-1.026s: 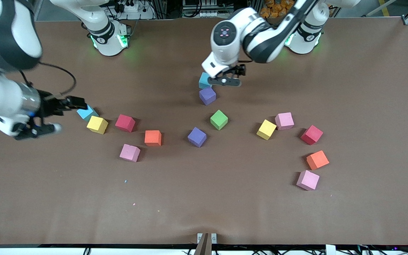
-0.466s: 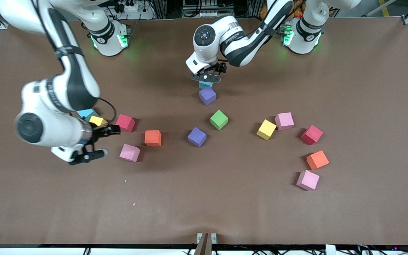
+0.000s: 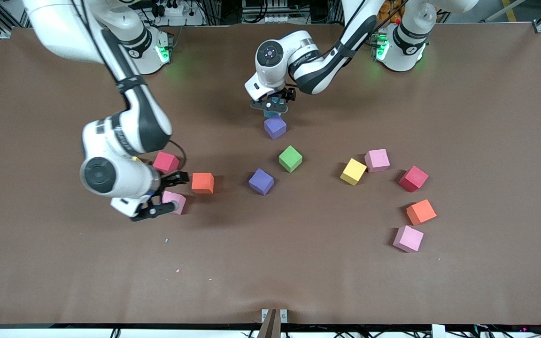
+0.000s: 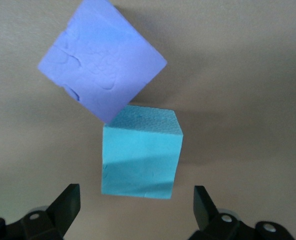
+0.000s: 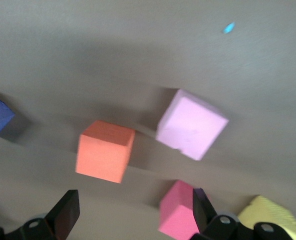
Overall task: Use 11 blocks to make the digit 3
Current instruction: 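Grasp the cyan block with the left gripper while the right gripper grasps orange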
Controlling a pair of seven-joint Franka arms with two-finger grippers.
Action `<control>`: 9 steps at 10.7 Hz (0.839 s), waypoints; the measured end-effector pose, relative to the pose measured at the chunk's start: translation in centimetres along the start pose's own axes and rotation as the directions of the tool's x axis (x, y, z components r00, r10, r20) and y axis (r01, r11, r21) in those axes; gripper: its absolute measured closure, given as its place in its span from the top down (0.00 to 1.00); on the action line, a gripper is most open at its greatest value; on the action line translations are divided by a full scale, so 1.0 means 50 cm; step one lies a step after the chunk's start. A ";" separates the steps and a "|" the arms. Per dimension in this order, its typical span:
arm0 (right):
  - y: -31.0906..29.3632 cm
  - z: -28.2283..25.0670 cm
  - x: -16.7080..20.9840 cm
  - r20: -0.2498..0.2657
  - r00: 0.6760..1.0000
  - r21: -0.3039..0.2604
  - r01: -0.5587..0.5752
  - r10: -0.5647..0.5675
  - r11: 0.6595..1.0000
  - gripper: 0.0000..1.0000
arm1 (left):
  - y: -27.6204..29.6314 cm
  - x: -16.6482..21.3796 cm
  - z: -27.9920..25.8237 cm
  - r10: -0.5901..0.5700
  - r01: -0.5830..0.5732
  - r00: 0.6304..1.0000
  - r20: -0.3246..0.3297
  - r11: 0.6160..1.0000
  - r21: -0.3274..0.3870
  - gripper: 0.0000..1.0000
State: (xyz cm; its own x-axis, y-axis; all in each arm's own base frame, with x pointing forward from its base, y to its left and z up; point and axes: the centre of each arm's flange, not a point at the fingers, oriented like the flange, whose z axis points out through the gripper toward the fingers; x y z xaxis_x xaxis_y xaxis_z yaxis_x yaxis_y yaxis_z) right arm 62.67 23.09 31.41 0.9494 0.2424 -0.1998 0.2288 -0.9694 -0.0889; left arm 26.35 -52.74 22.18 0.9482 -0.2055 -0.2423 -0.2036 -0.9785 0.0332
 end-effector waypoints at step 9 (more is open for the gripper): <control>-0.093 0.181 -0.040 -0.122 0.991 -0.072 -0.064 0.055 0.995 1.00 | -0.014 0.028 0.059 -0.095 0.095 0.995 0.002 0.995 -0.003 0.66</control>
State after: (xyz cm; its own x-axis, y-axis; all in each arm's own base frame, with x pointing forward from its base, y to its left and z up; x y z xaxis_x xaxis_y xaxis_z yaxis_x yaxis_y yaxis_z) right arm 57.76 27.45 23.38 0.9797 0.1824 -0.0838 0.1826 -0.9832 -0.0051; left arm 27.08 -52.27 18.94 0.9628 -0.1111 -0.2465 -0.1115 -0.9937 0.0125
